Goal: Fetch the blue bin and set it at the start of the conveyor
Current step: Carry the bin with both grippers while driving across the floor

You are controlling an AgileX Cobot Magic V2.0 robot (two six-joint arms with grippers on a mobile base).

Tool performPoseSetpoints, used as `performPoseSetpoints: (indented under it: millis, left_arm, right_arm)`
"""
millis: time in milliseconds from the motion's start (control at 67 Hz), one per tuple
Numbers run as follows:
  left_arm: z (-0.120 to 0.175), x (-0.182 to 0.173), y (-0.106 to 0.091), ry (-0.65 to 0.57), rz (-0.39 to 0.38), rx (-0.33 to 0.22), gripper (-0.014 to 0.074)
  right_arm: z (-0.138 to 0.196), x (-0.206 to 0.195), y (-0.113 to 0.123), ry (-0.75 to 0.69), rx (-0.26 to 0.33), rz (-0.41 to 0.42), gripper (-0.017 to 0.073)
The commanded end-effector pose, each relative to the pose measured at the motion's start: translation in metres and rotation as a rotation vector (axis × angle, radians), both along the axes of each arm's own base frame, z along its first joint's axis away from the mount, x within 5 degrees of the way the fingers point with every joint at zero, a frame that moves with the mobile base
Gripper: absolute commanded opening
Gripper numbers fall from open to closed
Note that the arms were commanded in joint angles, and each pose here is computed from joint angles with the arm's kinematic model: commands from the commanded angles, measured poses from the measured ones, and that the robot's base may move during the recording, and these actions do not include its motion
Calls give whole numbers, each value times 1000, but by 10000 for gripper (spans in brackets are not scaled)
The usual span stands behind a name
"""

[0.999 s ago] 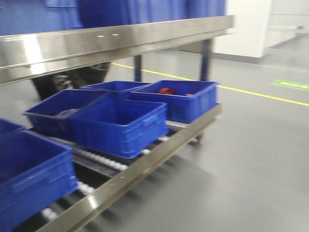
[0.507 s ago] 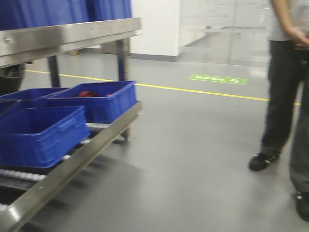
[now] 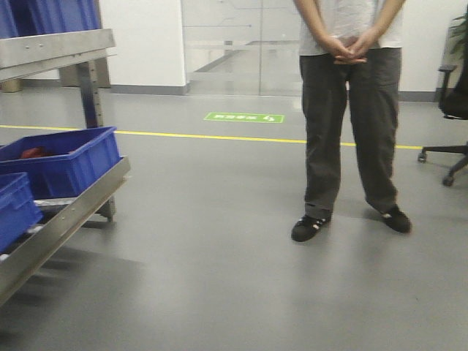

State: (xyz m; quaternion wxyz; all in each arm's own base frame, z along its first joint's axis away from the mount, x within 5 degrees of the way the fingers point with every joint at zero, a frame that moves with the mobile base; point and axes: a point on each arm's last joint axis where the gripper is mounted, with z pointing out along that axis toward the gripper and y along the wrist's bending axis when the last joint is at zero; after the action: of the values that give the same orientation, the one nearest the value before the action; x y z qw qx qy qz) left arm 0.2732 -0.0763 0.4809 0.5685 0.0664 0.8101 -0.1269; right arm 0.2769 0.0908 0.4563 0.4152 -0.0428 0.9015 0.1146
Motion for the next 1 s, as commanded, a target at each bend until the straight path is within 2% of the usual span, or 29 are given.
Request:
performPoseSetpoints:
  millis: [0, 984]
  left_arm:
    - [15, -6, -2, -79, -8, -74, -111]
    - [15, -6, -2, -79, -8, -74, -111]
  right_arm:
    - [8, -2, -3, -53, -17, 6, -152]
    - [8, -2, -3, -53, -17, 6, -152]
